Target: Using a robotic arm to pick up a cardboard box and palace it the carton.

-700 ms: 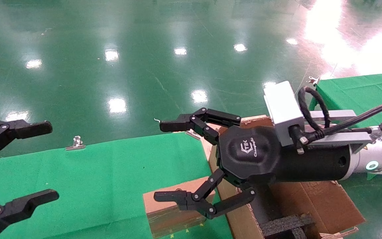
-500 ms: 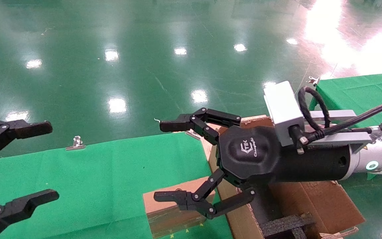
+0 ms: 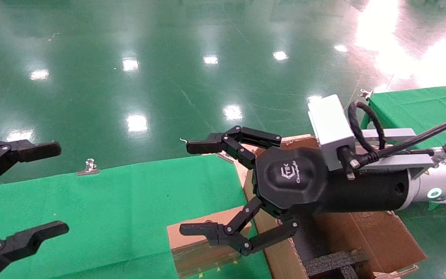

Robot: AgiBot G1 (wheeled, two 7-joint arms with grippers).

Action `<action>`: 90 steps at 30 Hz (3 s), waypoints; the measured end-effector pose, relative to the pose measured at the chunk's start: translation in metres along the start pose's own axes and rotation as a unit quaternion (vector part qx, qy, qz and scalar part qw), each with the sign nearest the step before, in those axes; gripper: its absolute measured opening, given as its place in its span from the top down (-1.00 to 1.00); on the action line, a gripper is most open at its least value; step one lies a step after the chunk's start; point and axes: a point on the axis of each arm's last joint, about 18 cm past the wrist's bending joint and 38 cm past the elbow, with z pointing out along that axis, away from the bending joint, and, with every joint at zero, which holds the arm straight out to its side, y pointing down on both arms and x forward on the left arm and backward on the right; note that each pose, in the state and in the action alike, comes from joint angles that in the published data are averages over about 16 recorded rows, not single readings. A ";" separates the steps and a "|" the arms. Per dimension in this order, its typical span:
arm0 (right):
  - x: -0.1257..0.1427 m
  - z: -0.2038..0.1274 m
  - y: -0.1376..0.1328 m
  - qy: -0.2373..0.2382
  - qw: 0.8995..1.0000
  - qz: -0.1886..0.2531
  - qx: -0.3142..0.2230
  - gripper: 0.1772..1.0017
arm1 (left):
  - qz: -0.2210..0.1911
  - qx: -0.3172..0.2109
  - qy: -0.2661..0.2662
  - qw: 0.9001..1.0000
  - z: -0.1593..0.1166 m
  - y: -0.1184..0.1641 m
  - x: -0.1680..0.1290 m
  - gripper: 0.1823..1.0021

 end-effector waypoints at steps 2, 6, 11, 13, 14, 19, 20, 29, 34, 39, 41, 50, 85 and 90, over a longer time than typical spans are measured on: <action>0.000 0.000 0.000 0.000 1.000 0.000 -0.001 -1.00 | 0.000 0.000 0.000 1.000 0.000 0.000 0.000 -0.99; 0.000 0.000 0.003 -0.002 1.000 -0.001 -0.010 -1.00 | 0.000 0.000 0.000 1.000 0.000 0.000 0.000 -0.98; 0.002 0.003 0.011 -0.011 0.999 -0.003 -0.045 -1.00 | 0.000 0.000 0.000 1.000 0.000 0.000 0.000 -0.91; 0.004 0.006 0.016 -0.017 0.998 -0.004 -0.066 -1.00 | 0.000 0.000 0.000 1.000 0.000 0.000 0.000 -0.87; 0.005 0.007 0.019 -0.019 0.997 -0.004 -0.077 -1.00 | 0.000 0.000 0.000 1.000 0.000 0.000 0.000 -0.84; 0.016 0.016 0.038 -0.034 0.988 -0.006 -0.149 -1.00 | 0.000 0.000 0.000 1.000 0.000 0.000 0.000 -0.70; 0.019 0.019 0.042 -0.037 0.986 -0.007 -0.163 -1.00 | 0.000 0.000 0.000 1.000 0.000 0.000 0.000 -0.65; 0.048 0.041 0.076 -0.064 0.959 -0.021 -0.276 -1.00 | 0.000 0.000 0.000 1.000 0.000 0.000 0.000 -0.21; 0.063 0.054 0.092 -0.083 0.942 -0.035 -0.323 -1.00 | 0.000 0.000 0.000 1.000 0.000 0.000 0.000 0.10; 0.074 0.065 0.104 -0.106 0.923 -0.052 -0.366 -1.00 | 0.000 0.000 0.000 1.000 0.000 0.000 0.000 0.38; 0.077 0.069 0.108 -0.115 0.915 -0.060 -0.383 -1.00 | 0.000 0.000 0.000 1.000 0.000 0.000 0.000 0.47; 0.089 0.081 0.119 -0.151 0.879 -0.092 -0.442 -1.00 | 0.000 0.000 0.000 1.000 0.000 0.000 0.000 0.79; 0.091 0.084 0.120 -0.161 0.871 -0.104 -0.453 -0.36 | 0.000 0.000 0.000 1.000 0.000 0.000 0.000 -0.19; 0.091 0.084 0.120 -0.161 0.871 -0.104 -0.452 -0.07 | 0.000 0.000 0.000 1.000 0.000 0.000 0.000 -0.45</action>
